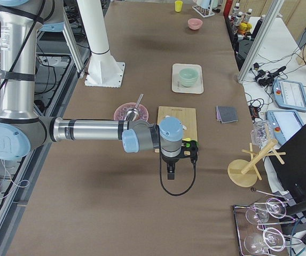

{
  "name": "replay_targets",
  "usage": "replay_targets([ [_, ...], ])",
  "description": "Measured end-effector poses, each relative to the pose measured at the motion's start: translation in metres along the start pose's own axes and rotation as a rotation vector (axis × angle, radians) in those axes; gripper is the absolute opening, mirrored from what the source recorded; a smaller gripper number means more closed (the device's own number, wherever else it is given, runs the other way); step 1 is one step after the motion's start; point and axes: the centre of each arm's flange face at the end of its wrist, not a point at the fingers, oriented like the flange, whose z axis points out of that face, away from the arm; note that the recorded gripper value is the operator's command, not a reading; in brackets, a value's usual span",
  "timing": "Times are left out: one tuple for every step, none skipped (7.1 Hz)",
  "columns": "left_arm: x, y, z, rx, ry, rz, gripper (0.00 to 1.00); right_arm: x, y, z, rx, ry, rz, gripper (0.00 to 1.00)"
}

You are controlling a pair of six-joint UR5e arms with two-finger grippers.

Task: Stack pink bowl on green and place spoon
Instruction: 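Move the left gripper toward the pink bowl at the table edge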

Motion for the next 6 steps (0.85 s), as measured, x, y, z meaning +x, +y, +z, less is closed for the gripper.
replay_targets([
  [0.0,0.0,0.0,0.0,0.0,0.001,1.0,0.0,0.0,0.0,0.0,0.0,0.0,1.0],
  [0.0,0.0,0.0,0.001,0.0,0.004,1.0,0.0,0.0,0.0,0.002,-0.001,-0.002,1.0],
  [0.002,-0.003,-0.002,0.008,0.0,0.013,1.0,-0.001,-0.001,-0.001,0.008,-0.003,-0.009,1.0],
  [0.007,-0.009,-0.007,0.036,-0.004,0.044,1.0,-0.004,-0.002,-0.002,0.023,-0.007,-0.027,1.0],
  [0.012,-0.016,-0.011,0.089,-0.014,0.105,1.0,-0.009,-0.004,-0.003,0.043,-0.014,-0.054,1.0],
  [0.011,-0.022,-0.008,0.135,-0.024,0.159,1.0,-0.016,-0.006,-0.005,0.069,-0.024,-0.088,1.0],
])
